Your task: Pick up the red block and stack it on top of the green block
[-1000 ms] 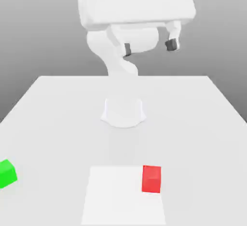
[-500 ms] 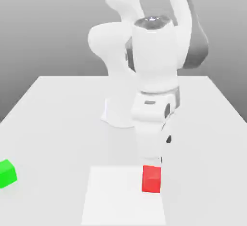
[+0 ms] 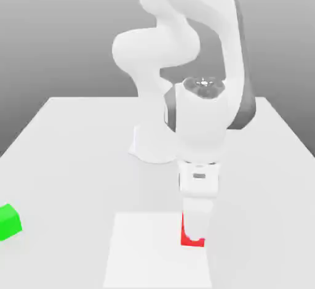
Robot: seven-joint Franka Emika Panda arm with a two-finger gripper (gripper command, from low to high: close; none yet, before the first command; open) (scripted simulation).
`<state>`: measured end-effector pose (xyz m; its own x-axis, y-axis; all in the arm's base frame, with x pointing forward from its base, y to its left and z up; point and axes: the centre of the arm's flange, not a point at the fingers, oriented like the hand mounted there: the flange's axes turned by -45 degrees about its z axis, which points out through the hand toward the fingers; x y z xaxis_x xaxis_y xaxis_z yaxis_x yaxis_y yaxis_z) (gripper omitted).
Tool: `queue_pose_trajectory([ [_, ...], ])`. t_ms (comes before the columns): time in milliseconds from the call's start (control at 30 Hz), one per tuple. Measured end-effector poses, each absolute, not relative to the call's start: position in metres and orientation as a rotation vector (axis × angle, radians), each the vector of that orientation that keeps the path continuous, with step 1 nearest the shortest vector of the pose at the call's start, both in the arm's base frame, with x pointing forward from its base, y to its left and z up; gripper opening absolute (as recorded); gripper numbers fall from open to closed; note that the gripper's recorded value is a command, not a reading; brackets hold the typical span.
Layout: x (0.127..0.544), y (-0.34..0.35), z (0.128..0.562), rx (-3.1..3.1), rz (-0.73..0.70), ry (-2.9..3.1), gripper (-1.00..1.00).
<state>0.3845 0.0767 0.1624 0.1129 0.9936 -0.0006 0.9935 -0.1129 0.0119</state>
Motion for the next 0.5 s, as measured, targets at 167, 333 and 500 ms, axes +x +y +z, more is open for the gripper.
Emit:
queue_pose_trajectory([
  [167, 0.380, 0.076, 0.145, 2.345, 0.002, 2.087, -1.00],
  [333, 0.380, 0.076, 0.144, 2.346, 0.000, 2.088, -1.00],
  [500, 0.386, 0.077, 0.170, 2.335, 0.012, 2.087, -1.00],
])
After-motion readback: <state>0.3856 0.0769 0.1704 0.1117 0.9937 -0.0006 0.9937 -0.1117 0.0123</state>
